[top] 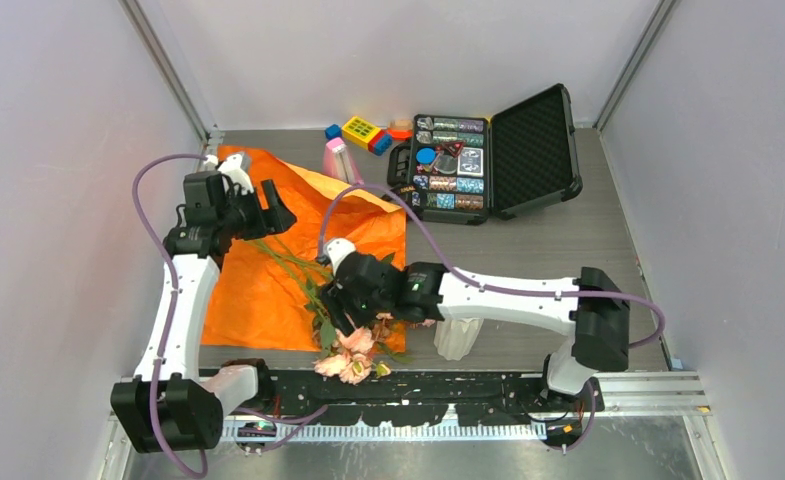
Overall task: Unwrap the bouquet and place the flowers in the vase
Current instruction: Pick up the fake flower from the wrapping paper.
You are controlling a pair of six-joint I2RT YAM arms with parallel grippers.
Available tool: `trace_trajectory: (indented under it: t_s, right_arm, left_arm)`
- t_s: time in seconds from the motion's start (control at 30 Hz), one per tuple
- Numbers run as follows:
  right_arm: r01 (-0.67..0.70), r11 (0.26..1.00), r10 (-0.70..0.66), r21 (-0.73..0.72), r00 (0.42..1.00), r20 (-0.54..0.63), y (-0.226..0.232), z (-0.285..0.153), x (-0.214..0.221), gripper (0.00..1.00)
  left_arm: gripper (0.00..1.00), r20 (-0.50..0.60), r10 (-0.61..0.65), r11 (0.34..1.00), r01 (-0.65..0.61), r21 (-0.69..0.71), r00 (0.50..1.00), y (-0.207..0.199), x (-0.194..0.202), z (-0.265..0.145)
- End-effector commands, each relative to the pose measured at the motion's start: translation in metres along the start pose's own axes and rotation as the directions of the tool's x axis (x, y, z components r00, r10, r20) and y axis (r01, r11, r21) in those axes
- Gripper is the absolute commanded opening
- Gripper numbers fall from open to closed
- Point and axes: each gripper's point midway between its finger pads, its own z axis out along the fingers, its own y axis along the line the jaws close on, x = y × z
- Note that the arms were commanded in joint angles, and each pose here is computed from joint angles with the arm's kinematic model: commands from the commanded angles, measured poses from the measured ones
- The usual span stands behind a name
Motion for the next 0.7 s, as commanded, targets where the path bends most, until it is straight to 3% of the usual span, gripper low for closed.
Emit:
trace_trajectory:
  t_s: [0.0, 0.4, 0.67]
  right_arm:
    - [-0.073, 0.997, 0.071, 0.039, 0.996, 0.051, 0.015, 0.008, 0.0, 0.64]
    - [-0.054, 0.998, 0.055, 0.029, 0.997, -0.047, 0.023, 0.011, 0.056, 0.65]
    - [-0.035, 0.997, 0.038, 0.066, 0.999, -0.039, 0.017, 0.018, 0.054, 0.68]
  left_arm:
    - [0.75, 0.03, 0.028, 1.0, -0.028, -0.006, 0.999, 0.0, -0.006, -0.006]
    - [0.75, 0.027, 0.032, 0.999, -0.031, -0.029, 0.999, 0.004, -0.003, -0.004]
    - [0.76, 0.021, 0.026, 1.0, -0.026, -0.007, 0.999, 0.001, -0.002, -0.003]
